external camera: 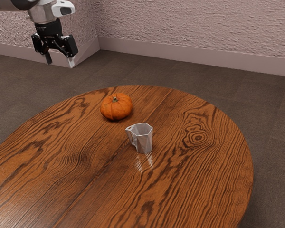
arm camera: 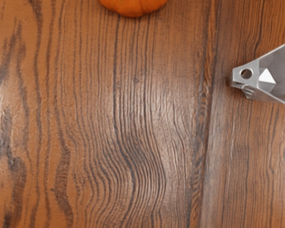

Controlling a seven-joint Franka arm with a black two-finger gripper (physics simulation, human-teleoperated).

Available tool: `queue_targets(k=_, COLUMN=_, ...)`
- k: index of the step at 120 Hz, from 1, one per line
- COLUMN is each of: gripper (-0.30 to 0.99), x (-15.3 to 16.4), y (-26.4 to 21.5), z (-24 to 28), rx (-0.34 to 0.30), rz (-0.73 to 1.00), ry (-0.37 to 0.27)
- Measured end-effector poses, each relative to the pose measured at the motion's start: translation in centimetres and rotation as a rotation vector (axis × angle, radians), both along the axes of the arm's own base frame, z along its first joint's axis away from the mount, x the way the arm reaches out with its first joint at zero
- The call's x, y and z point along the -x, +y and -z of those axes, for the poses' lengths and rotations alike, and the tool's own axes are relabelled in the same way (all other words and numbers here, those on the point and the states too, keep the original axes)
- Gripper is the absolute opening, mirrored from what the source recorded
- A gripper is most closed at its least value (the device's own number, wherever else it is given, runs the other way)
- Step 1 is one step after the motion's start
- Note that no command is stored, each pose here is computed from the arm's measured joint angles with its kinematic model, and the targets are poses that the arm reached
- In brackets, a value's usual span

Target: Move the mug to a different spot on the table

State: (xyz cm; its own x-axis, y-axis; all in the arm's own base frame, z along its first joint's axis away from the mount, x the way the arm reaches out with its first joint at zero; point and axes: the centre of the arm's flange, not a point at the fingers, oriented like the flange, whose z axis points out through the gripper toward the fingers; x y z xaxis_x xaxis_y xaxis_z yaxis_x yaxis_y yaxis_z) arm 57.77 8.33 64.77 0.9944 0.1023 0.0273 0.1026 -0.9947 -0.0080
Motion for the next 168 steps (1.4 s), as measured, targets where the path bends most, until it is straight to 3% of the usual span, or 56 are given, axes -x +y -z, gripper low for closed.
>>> queue_targets(k=44, gripper=0.69, x=-2.0, y=-3.0, z=1.9, rx=0.008, rz=-0.009, ry=0.005)
queue_targets(k=64, gripper=0.69, x=-4.0, y=-4.2, z=6.1, rx=0.062, rz=-0.214, ry=0.056)
queue_targets(k=85, gripper=0.69, x=-4.0, y=-3.7, z=12.6, rx=0.201, rz=-0.488, ry=0.117)
queue_targets(k=116, gripper=0.69, x=-5.3, y=-2.0, z=19.6, rx=0.348, rz=-0.904, ry=0.171)
queue_targets(k=144, gripper=0.69, x=-6.6, y=-0.4, z=25.1, rx=0.446, rz=-1.191, ry=0.220)
queue_targets(k=168, gripper=0.69, x=-7.8, y=0.0, z=28.8, rx=0.485, rz=-1.334, ry=0.245)
